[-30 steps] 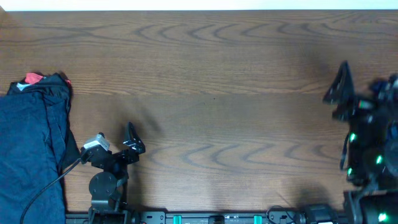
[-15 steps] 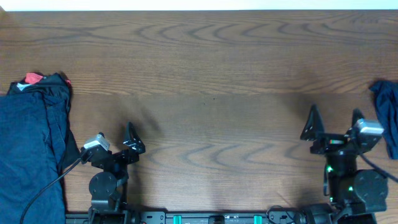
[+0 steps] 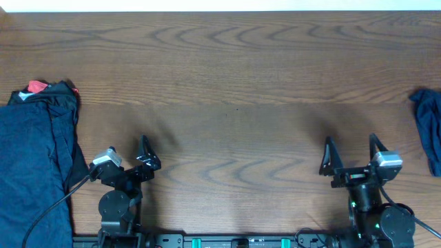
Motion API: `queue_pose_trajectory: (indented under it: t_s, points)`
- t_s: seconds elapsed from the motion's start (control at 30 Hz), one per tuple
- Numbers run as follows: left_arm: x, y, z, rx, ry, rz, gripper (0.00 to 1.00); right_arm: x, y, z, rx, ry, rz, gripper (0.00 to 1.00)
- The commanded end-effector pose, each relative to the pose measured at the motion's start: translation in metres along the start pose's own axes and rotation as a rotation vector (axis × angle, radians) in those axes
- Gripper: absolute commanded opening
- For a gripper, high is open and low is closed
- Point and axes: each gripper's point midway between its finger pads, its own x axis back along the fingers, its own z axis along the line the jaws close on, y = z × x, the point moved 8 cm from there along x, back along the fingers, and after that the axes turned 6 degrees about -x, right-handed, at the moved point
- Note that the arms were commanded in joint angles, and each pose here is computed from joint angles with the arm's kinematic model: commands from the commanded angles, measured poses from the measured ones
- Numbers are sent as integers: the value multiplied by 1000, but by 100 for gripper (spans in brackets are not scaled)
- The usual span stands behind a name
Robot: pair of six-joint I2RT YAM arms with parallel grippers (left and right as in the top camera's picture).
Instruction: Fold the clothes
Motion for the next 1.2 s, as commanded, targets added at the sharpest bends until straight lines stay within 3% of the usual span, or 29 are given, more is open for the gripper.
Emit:
queue_pose_trajectory:
  t_s: [0.0,0.5,0.8,0.97,1.17]
  points:
    - [-2,-12,5,-24,26,43,98,-2,-13,2,10,43,36,99]
    - [-2,-12,5,-24,26,42,98,-15,-85,-12,5,53,235,99]
    - [-2,-12,5,-24,26,42,98,-15,-85,-13,44,50,233,99]
    - [-2,-12,5,-24,26,42,98,-15,-85,-13,168,65,229,99]
    - [-2,-12,5,-24,26,42,98,-15,-85,-13,125,64,230,99]
